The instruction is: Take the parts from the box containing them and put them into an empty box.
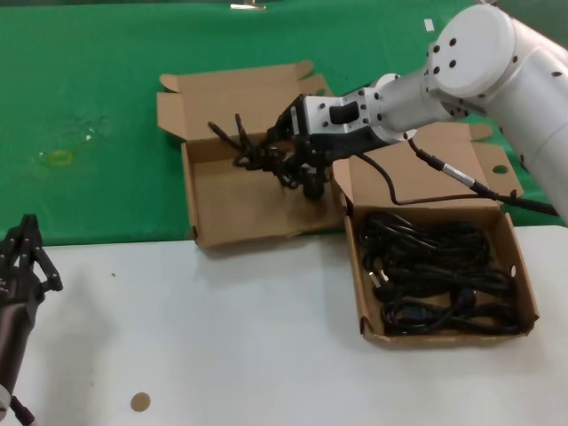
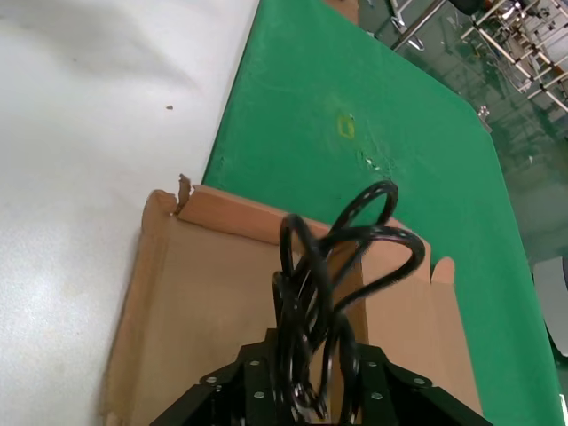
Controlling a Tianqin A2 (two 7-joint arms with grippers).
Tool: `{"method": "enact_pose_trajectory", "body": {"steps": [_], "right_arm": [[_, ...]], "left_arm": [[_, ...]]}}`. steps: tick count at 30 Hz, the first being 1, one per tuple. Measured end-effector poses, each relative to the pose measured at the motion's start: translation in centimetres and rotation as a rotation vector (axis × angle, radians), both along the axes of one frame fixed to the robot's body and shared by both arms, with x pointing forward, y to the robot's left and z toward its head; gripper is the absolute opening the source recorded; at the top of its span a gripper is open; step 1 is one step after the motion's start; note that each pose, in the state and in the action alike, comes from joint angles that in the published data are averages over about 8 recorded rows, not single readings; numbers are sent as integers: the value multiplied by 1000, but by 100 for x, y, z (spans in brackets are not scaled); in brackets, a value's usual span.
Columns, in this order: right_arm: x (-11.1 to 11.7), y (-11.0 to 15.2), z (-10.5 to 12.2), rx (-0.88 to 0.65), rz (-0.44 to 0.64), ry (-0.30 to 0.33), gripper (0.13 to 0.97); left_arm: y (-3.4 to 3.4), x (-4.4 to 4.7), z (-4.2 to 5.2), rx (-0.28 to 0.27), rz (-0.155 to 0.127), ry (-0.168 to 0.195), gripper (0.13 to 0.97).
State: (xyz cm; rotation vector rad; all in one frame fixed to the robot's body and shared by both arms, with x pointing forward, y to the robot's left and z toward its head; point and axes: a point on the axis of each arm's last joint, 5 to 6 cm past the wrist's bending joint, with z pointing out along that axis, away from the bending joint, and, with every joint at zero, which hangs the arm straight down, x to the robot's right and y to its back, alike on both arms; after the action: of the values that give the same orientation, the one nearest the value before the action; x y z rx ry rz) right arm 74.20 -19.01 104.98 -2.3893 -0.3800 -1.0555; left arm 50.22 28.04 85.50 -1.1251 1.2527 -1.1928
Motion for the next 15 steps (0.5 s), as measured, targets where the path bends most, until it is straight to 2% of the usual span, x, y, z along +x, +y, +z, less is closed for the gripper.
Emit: {"method": "enact_pose_trajectory", "body": {"steps": [2,10,14,15], "right_arm": [[5,-6,-2,-2,-2,-3,262],[28,-28,-5,4,-14,-8,377],[42,-45,3,8,-19,-13,377],[42,-50,8,10,-20,-15,400]], "left_arm": [[0,0,0,0,0,0,152],[0,0,0,0,0,0,152],[0,0,0,0,0,0,152],[0,0,0,0,0,0,152]]}}
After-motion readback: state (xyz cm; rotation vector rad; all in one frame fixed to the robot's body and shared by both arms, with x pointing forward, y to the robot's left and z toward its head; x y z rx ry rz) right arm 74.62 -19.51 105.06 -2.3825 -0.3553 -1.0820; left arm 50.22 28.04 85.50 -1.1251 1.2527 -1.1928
